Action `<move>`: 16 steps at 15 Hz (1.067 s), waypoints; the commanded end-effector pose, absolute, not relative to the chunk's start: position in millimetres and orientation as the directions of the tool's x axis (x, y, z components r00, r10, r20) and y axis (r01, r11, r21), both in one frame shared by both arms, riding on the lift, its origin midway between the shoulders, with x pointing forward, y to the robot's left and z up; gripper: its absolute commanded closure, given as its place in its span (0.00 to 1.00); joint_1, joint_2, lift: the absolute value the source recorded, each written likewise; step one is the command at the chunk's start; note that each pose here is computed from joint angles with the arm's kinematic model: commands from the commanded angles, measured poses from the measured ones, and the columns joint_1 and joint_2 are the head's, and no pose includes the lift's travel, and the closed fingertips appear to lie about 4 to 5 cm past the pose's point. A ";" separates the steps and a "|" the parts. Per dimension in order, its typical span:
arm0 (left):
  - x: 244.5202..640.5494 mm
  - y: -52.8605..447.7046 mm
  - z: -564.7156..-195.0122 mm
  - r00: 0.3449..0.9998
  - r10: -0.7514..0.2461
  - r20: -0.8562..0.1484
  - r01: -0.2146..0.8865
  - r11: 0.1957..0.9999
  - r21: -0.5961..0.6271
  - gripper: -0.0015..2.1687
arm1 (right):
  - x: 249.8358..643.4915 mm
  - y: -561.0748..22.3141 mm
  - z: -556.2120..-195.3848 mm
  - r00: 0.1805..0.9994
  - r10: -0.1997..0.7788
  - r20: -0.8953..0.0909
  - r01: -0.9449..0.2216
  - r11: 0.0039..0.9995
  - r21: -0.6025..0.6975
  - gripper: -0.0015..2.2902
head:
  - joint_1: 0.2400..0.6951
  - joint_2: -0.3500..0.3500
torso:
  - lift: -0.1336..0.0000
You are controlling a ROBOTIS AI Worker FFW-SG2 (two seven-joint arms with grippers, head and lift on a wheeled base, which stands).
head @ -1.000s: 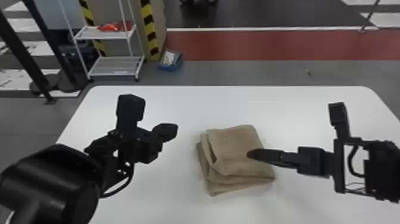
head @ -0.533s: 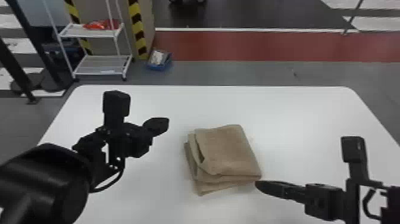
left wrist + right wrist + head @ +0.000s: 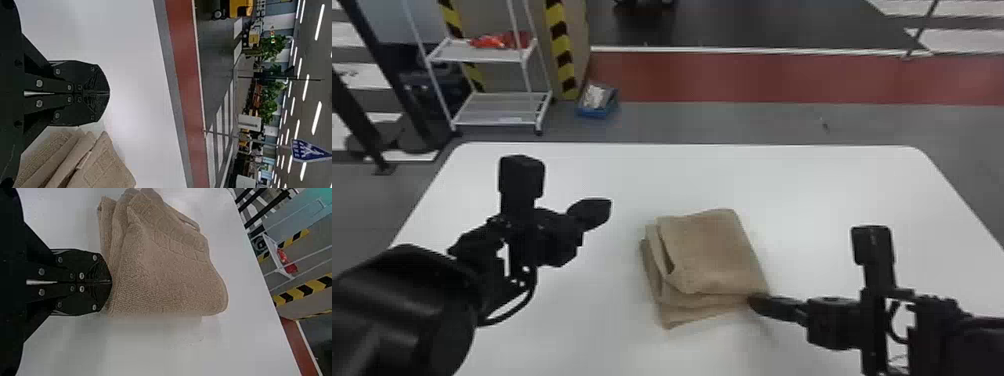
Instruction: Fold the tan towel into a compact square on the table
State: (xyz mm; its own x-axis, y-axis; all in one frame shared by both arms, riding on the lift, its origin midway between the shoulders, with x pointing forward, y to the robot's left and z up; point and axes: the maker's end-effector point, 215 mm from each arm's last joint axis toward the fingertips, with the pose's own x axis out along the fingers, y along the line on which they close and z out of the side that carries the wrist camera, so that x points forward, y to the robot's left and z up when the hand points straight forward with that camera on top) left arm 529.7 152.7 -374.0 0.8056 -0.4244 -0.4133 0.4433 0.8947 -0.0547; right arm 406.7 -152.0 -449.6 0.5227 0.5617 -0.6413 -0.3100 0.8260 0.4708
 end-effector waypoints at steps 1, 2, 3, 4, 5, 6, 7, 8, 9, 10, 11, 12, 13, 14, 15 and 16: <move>528.8 152.5 -374.2 0.805 -0.426 -0.413 0.445 0.894 -0.055 0.90 | 425.6 -149.6 -457.1 0.513 0.550 -0.659 -0.305 0.835 0.459 0.88 | 1.00 0.50 | 0.08; 528.3 151.9 -373.5 0.805 -0.427 -0.412 0.446 0.894 -0.055 0.90 | 436.0 -149.6 -457.7 0.517 0.536 -0.667 -0.305 0.844 0.442 0.88 | 1.00 0.50 | 0.08; 527.1 151.3 -372.9 0.804 -0.429 -0.411 0.448 0.892 -0.054 0.90 | 445.6 -150.2 -455.9 0.523 0.526 -0.671 -0.306 0.851 0.428 0.88 | 1.00 0.50 | 0.08; 527.4 151.5 -371.8 0.806 -0.430 -0.406 0.449 0.892 -0.054 0.90 | 457.3 -149.0 -451.6 0.530 0.525 -0.665 -0.311 0.851 0.424 0.88 | 1.00 0.50 | 0.08; 527.4 151.5 -371.0 0.807 -0.432 -0.402 0.450 0.891 -0.053 0.90 | 469.9 -147.4 -447.0 0.540 0.518 -0.664 -0.317 0.855 0.410 0.88 | 1.00 0.50 | 0.08; 527.1 151.8 -370.6 0.808 -0.433 -0.399 0.451 0.891 -0.054 0.90 | 481.4 -147.0 -443.7 0.544 0.509 -0.666 -0.319 0.861 0.397 0.88 | 1.00 0.50 | 0.08; 526.4 153.2 -371.4 0.808 -0.433 -0.400 0.451 0.891 -0.056 0.90 | 495.6 -143.4 -440.0 0.544 0.506 -0.670 -0.328 0.863 0.386 0.88 | 1.00 0.50 | 0.08; 525.6 154.0 -372.7 0.807 -0.432 -0.402 0.449 0.892 -0.057 0.90 | 509.3 -140.9 -437.5 0.542 0.506 -0.671 -0.333 0.863 0.381 0.88 | 1.00 0.50 | 0.08; 526.0 155.7 -371.8 0.809 -0.432 -0.399 0.448 0.892 -0.057 0.90 | 521.7 -139.1 -435.5 0.544 0.507 -0.669 -0.338 0.862 0.378 0.88 | 1.00 0.51 | 0.08; 525.9 156.9 -372.1 0.809 -0.431 -0.400 0.447 0.893 -0.058 0.90 | 533.3 -134.2 -434.5 0.541 0.517 -0.663 -0.343 0.856 0.388 0.88 | 1.00 0.51 | 0.08; 526.1 158.1 -371.5 0.811 -0.430 -0.397 0.446 0.893 -0.058 0.90 | 546.2 -132.2 -432.2 0.553 0.521 -0.650 -0.350 0.854 0.386 0.88 | 1.00 0.52 | 0.08; 526.8 159.6 -371.1 0.814 -0.429 -0.393 0.444 0.894 -0.056 0.90 | 560.2 -127.8 -429.1 0.567 0.531 -0.630 -0.358 0.847 0.392 0.88 | 1.00 0.53 | 0.08; 527.1 161.7 -372.8 0.814 -0.426 -0.396 0.441 0.896 -0.057 0.90 | 574.2 -123.8 -425.0 0.577 0.538 -0.614 -0.367 0.843 0.394 0.88 | 1.00 0.53 | 0.08; 528.3 165.5 -374.9 0.815 -0.420 -0.400 0.435 0.899 -0.058 0.90 | 589.8 -121.4 -418.9 0.596 0.548 -0.587 -0.383 0.836 0.393 0.88 | 1.00 0.54 | 0.08; 528.5 166.8 -376.2 0.815 -0.418 -0.402 0.432 0.900 -0.058 0.90 | 598.0 -117.5 -411.0 0.604 0.568 -0.559 -0.397 0.823 0.406 0.88 | 1.00 0.55 | 0.08; 528.5 168.4 -376.4 0.816 -0.415 -0.402 0.430 0.901 -0.059 0.90 | 594.2 -114.9 -410.0 0.592 0.589 -0.550 -0.405 0.807 0.429 0.88 | 1.00 0.55 | 0.08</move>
State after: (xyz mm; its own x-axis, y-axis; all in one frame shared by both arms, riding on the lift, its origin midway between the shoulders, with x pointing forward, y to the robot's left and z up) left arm 528.2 166.1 -375.4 0.8149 -0.4189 -0.4005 0.4335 0.8992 -0.0584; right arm 589.9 -116.5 -414.2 0.5902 0.5725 -0.5691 -0.3975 0.8197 0.4123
